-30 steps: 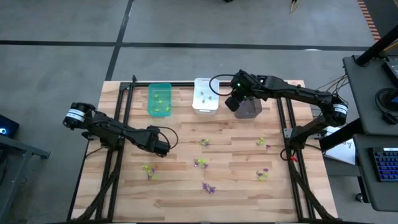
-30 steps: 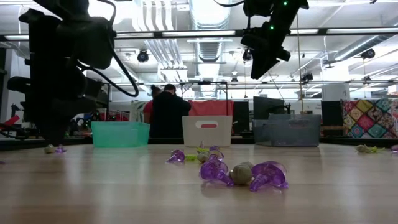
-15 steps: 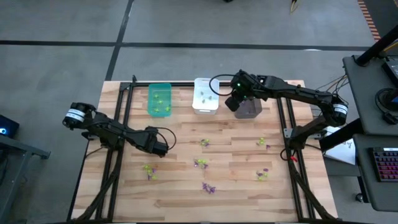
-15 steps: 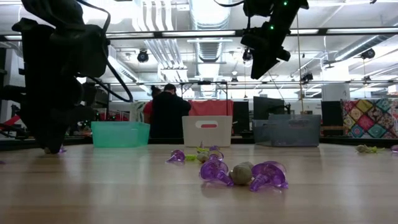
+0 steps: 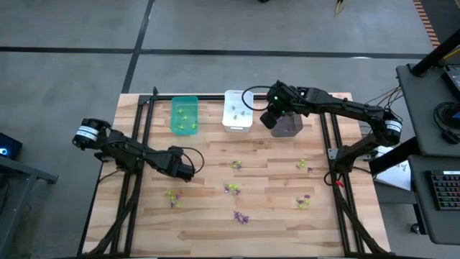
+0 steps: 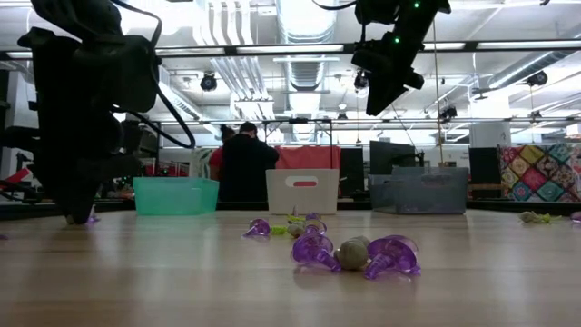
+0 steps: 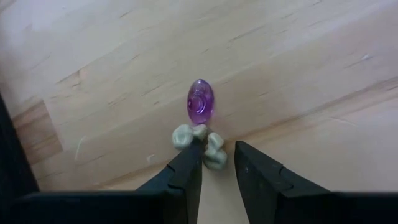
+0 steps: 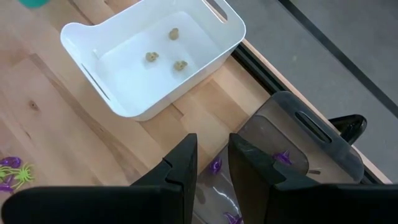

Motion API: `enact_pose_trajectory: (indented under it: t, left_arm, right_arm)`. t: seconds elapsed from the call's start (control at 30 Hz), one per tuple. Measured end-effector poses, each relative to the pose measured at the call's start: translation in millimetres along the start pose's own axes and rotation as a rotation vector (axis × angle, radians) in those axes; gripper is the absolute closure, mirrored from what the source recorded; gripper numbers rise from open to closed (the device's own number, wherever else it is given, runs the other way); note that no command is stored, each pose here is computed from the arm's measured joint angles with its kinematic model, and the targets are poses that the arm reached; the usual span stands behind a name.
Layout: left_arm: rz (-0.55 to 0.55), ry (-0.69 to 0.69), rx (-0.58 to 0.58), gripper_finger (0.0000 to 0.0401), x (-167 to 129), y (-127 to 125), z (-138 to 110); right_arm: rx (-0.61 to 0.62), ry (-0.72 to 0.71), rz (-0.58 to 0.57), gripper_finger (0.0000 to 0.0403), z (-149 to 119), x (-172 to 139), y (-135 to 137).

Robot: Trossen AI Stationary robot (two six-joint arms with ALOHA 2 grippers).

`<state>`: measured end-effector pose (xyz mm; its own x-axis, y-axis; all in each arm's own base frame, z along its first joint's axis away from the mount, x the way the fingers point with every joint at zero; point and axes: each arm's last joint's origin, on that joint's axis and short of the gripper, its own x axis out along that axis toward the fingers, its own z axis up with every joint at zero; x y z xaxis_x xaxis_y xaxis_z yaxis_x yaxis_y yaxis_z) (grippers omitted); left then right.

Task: Sort Halloween decoration
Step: Put the white skull toy into the white bin

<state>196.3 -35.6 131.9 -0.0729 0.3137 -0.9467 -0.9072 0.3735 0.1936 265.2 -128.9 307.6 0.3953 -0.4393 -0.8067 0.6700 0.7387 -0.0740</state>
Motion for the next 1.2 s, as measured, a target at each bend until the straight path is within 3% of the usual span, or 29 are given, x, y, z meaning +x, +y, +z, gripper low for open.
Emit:
enact_pose_trajectory:
  t: [0.53,1.0,1.2]
  left_arm:
    - [-0.017,0.026,0.026,0.0324,-0.4,-1.4,-1.4]
    - [-0.116,-0.004,0.179,0.0324,-21.9,-18.7,-8.6]
    - [-0.106,-0.045,0.137,0.0324,-22.3,-18.7,-6.3]
  right_arm:
    - [0.000,0.000,0.000,0.0321,0.0,0.1,0.0]
    - [-0.001,0.001,0.001,0.0321,-0.1,0.2,0.1]
    - [-0.003,0.001,0.002,0.0321,-0.3,0.1,0.7]
